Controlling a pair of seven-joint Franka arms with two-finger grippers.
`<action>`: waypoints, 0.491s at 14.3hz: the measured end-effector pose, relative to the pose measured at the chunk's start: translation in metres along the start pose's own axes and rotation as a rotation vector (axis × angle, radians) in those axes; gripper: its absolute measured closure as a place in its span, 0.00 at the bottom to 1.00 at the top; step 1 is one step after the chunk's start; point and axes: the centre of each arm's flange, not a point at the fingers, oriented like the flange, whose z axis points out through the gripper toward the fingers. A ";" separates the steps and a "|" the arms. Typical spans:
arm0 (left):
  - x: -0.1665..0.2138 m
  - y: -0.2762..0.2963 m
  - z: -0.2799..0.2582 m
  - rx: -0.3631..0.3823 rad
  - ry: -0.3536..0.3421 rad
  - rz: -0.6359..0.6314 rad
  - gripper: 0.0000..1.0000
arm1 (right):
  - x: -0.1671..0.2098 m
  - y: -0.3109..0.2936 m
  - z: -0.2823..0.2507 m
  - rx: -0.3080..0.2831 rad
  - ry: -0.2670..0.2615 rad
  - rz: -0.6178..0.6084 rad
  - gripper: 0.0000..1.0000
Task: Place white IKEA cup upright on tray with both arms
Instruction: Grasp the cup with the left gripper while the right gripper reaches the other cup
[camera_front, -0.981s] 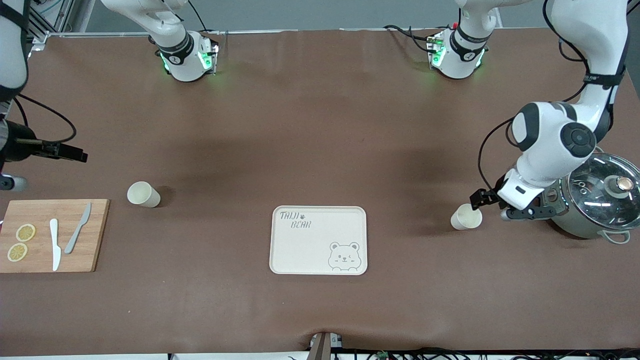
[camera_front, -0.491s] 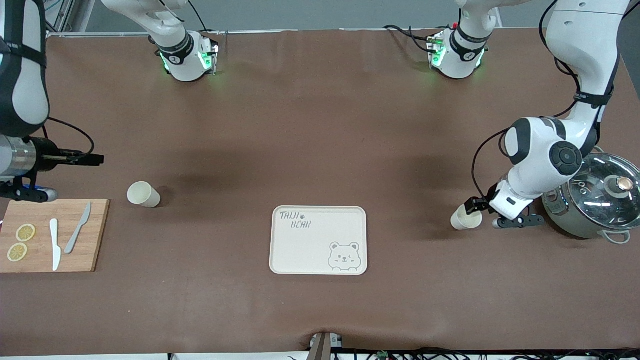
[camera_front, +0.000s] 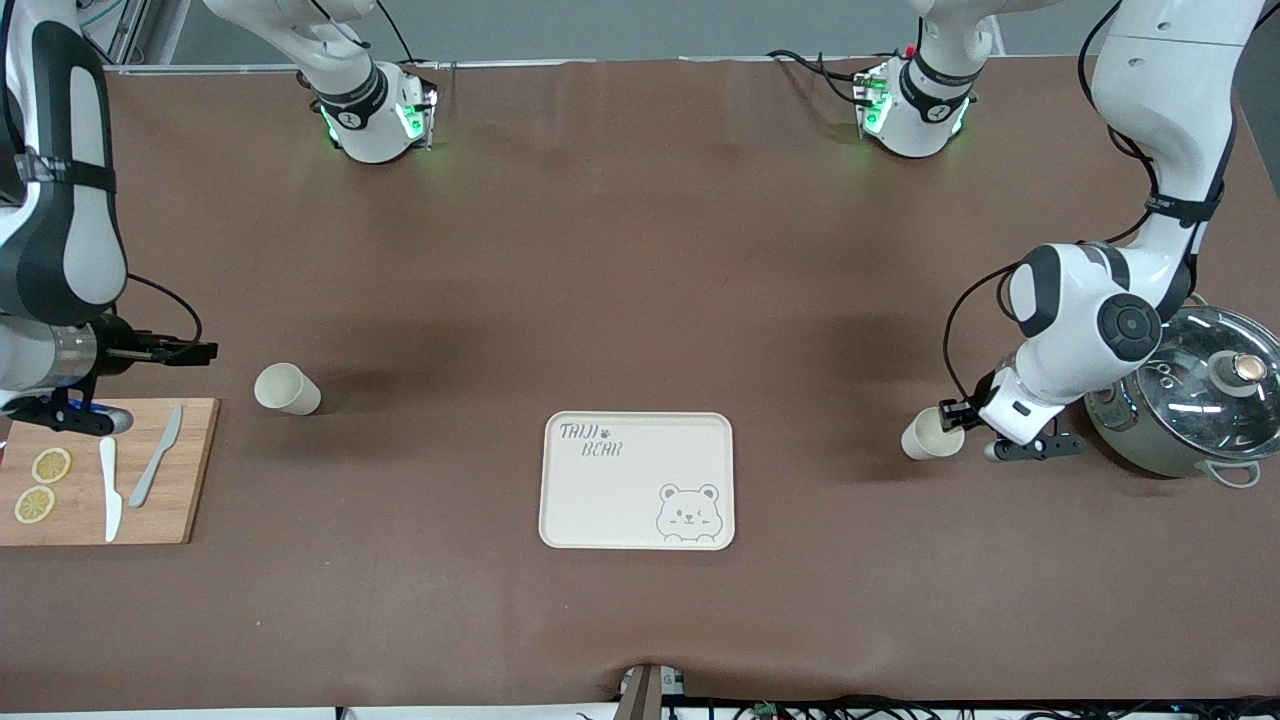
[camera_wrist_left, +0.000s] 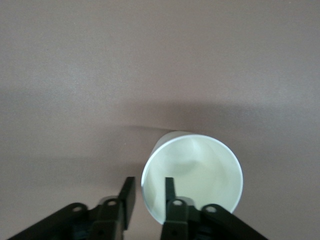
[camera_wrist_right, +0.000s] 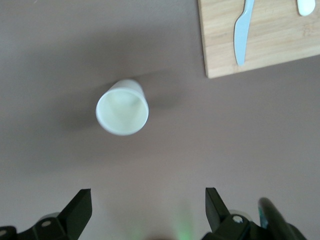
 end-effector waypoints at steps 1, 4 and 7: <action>0.001 0.000 0.003 -0.001 -0.002 0.000 0.85 | 0.005 0.001 0.012 0.001 0.030 0.003 0.00; 0.011 0.002 -0.005 -0.006 0.022 0.001 0.97 | 0.014 0.000 0.048 0.002 0.094 0.001 0.00; 0.023 0.010 -0.020 -0.013 0.059 0.011 0.97 | 0.012 0.000 0.073 0.002 0.101 0.000 0.05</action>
